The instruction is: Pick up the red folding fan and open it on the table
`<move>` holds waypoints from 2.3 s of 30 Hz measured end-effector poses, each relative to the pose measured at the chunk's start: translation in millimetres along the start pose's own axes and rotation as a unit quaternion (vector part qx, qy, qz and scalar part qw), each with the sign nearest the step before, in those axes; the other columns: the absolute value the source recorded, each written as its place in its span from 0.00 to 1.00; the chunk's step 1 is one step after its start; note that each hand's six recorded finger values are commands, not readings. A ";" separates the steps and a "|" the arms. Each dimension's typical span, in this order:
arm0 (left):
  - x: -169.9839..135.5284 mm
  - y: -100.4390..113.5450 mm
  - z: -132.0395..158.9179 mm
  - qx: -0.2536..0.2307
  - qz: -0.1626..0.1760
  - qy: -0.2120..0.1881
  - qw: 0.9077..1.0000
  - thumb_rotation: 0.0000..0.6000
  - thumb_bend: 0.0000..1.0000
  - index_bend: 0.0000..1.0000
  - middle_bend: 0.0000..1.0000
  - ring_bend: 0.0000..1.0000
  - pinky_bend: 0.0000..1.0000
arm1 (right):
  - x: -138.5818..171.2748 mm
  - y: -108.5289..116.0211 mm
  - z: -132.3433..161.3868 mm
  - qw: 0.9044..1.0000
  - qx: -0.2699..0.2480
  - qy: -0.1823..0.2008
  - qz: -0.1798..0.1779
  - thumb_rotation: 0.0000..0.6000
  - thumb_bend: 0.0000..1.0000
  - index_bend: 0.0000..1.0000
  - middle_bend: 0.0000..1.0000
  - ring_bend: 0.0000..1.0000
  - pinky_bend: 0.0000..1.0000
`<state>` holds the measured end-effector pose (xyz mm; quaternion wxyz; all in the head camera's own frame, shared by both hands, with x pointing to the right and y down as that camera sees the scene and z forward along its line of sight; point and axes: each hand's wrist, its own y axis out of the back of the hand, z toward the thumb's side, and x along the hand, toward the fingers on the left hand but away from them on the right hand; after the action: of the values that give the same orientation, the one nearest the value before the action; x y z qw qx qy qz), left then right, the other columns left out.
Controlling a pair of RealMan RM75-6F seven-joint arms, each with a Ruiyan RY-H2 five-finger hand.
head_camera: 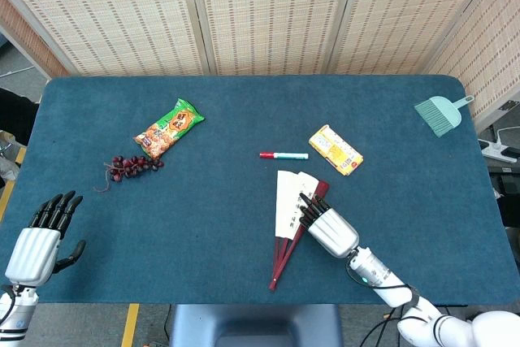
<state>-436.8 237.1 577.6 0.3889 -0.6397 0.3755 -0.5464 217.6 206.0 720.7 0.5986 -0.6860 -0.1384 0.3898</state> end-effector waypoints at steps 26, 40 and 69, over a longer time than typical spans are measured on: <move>2.9 -1.3 -9.3 0.004 -0.002 0.009 1.000 1.00 0.37 0.00 0.00 0.00 0.13 | -30.3 -9.2 16.4 1.000 0.004 0.000 -0.013 1.00 0.60 0.69 0.31 0.09 0.24; 4.6 -5.4 -3.5 -0.015 -0.010 -0.007 1.000 1.00 0.38 0.00 0.05 0.02 0.16 | -23.8 48.0 12.5 0.996 -0.046 0.022 -0.079 1.00 0.68 0.74 0.33 0.12 0.25; 70.4 -48.7 120.9 -0.492 -0.143 -0.068 0.856 1.00 0.37 0.20 0.16 0.07 0.23 | -87.1 220.2 3.7 0.943 -0.327 -0.042 -0.048 1.00 0.68 0.75 0.33 0.12 0.26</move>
<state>-305.7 204.1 638.3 -0.0344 -0.8298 0.4723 -0.2952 96.8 97.6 548.4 0.3533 -0.8195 -0.3161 0.3221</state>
